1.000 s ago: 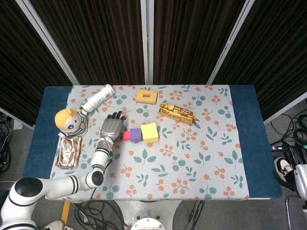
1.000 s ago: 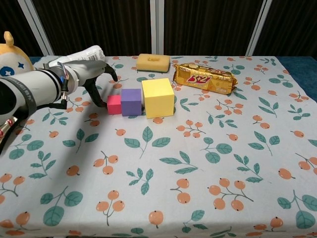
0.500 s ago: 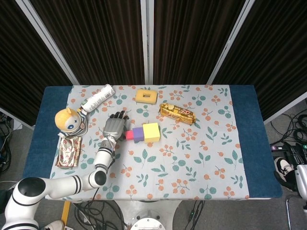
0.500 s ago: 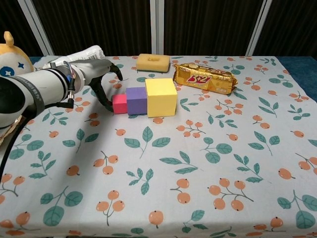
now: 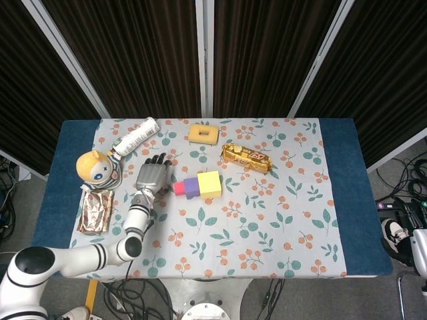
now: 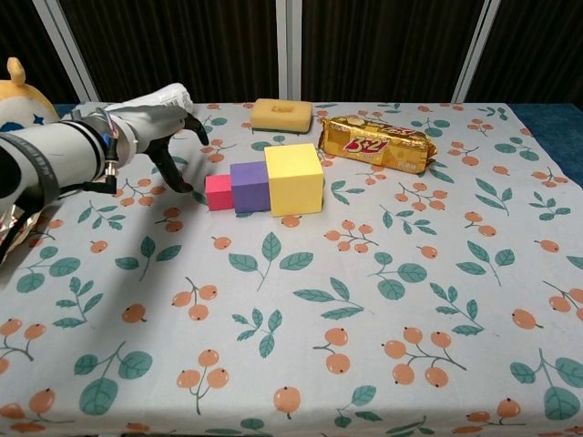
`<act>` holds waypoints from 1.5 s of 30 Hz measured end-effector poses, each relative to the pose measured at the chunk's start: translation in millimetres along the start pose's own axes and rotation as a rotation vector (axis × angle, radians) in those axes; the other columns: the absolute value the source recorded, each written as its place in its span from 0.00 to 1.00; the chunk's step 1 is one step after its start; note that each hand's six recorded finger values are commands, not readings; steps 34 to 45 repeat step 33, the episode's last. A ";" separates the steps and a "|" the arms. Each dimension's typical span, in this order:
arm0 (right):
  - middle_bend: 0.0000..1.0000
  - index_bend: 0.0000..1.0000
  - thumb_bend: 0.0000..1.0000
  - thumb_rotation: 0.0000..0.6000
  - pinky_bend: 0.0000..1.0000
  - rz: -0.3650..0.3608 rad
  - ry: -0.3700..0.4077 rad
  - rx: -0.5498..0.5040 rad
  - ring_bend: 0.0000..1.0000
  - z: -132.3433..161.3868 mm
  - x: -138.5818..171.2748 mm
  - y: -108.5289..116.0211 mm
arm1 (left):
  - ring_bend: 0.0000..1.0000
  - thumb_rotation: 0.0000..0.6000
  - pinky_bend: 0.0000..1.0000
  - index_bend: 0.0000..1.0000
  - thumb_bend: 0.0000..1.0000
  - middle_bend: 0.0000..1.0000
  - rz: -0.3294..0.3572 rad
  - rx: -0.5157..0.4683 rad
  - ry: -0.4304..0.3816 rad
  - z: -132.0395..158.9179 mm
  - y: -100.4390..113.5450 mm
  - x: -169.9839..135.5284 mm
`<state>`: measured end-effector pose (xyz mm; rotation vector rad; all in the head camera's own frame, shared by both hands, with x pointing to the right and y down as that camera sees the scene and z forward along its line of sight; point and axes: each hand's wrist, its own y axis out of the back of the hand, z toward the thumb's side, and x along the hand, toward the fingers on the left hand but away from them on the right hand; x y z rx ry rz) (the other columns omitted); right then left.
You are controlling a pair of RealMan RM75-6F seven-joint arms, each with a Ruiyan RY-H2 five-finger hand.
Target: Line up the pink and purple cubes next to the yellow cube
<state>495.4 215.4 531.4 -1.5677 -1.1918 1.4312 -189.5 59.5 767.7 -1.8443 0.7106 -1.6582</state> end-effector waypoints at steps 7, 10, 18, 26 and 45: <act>0.15 0.04 0.17 1.00 0.13 0.004 0.014 0.000 0.02 3.5 -3.0 -0.1 | 0.08 1.00 0.14 0.25 0.27 0.13 0.083 -0.044 0.021 -41.5 30.7 -17.6; 0.13 0.04 0.17 1.00 0.13 0.005 0.024 -0.010 0.00 4.9 -4.5 -0.4 | 0.08 1.00 0.15 0.25 0.26 0.13 0.138 -0.065 0.018 -62.0 42.9 -29.0; 0.10 0.04 0.17 1.00 0.12 0.021 0.045 -0.016 0.00 6.3 -10.4 -3.6 | 0.08 1.00 0.15 0.25 0.24 0.13 0.324 -0.078 0.051 -149.8 58.3 -93.6; 0.09 0.04 0.17 1.00 0.11 0.022 0.068 -0.011 0.00 14.3 -12.8 -11.3 | 0.08 1.00 0.14 0.25 0.23 0.13 0.390 -0.102 0.144 -219.6 43.4 -176.7; 0.09 0.04 0.17 1.00 0.11 0.009 0.062 -0.003 0.00 16.0 -10.3 -12.5 | 0.08 1.00 0.14 0.25 0.22 0.13 0.418 -0.106 0.201 -240.9 33.4 -226.4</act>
